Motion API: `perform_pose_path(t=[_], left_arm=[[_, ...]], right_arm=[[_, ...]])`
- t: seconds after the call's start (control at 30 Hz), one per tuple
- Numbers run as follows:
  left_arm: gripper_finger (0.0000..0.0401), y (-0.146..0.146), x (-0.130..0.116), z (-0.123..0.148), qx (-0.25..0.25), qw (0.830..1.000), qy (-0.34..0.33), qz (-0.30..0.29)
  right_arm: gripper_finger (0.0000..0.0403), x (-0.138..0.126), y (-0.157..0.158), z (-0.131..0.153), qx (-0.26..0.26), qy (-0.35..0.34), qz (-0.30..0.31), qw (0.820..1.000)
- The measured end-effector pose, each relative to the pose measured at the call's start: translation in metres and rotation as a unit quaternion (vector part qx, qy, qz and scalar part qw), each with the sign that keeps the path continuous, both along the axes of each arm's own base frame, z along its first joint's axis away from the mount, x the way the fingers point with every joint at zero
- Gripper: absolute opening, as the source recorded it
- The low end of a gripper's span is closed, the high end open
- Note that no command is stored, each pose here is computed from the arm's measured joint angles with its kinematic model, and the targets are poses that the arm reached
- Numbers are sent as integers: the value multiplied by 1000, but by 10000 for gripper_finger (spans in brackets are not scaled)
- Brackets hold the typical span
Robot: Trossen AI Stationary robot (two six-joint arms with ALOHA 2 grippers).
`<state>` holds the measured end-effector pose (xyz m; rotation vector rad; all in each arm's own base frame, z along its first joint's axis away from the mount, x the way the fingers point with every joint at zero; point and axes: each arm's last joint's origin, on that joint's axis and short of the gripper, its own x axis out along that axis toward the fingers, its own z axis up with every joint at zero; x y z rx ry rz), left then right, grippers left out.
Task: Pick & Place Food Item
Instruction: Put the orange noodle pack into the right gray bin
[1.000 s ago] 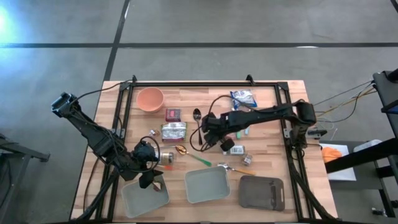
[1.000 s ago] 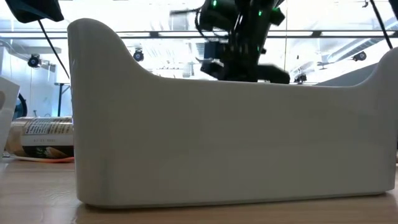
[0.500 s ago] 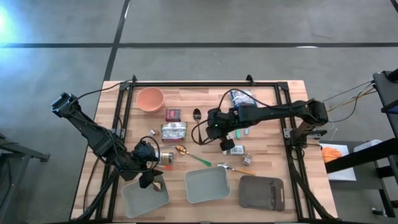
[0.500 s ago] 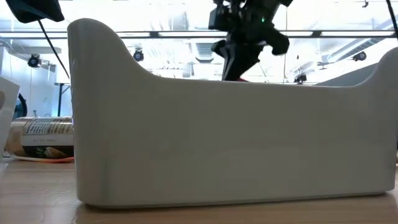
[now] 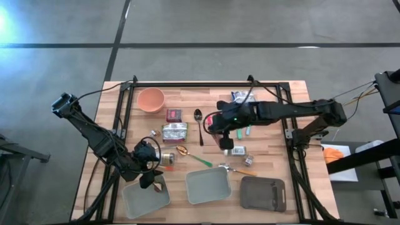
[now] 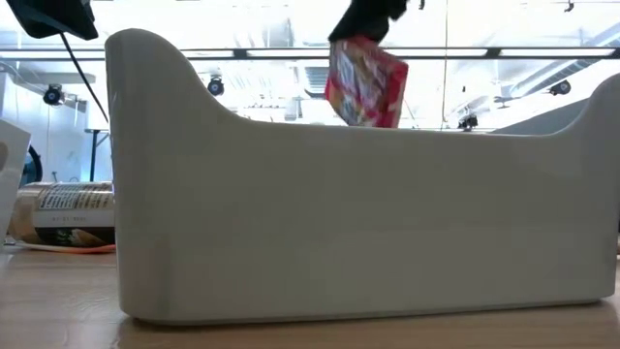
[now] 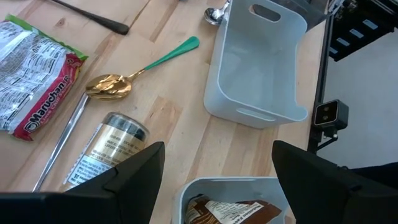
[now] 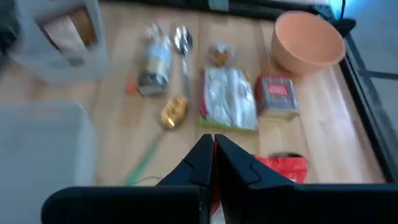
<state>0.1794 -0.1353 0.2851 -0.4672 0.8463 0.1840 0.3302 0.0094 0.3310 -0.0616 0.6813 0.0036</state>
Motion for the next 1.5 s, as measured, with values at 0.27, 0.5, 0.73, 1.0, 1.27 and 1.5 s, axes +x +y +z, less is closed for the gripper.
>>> perform_pose_path(t=[0.27, 0.5, 0.73, 1.0, 1.27, 1.5], left_arm=[[303, 0, 0, 0, 0, 1000, 0, 0], [303, 0, 0, 0, 8, 1000, 0, -9], [303, 0, 0, 0, 14, 1000, 0, -17], [303, 0, 0, 0, 16, 1000, -1, -19], [303, 0, 0, 0, 17, 1000, -1, -21], [303, 0, 0, 0, 14, 1000, 3, -24]], right_arm=[[8, -6, 31, 13, 145, -34, -42, 988], [8, -7, 60, 18, 267, -43, -55, 961], [8, -6, 84, 14, 337, -25, -72, 938], [8, 7, 113, -6, 358, -12, -76, 931], [8, 19, 136, -31, 273, -25, -61, 960], [8, 21, 145, -45, 199, -54, -85, 975]])
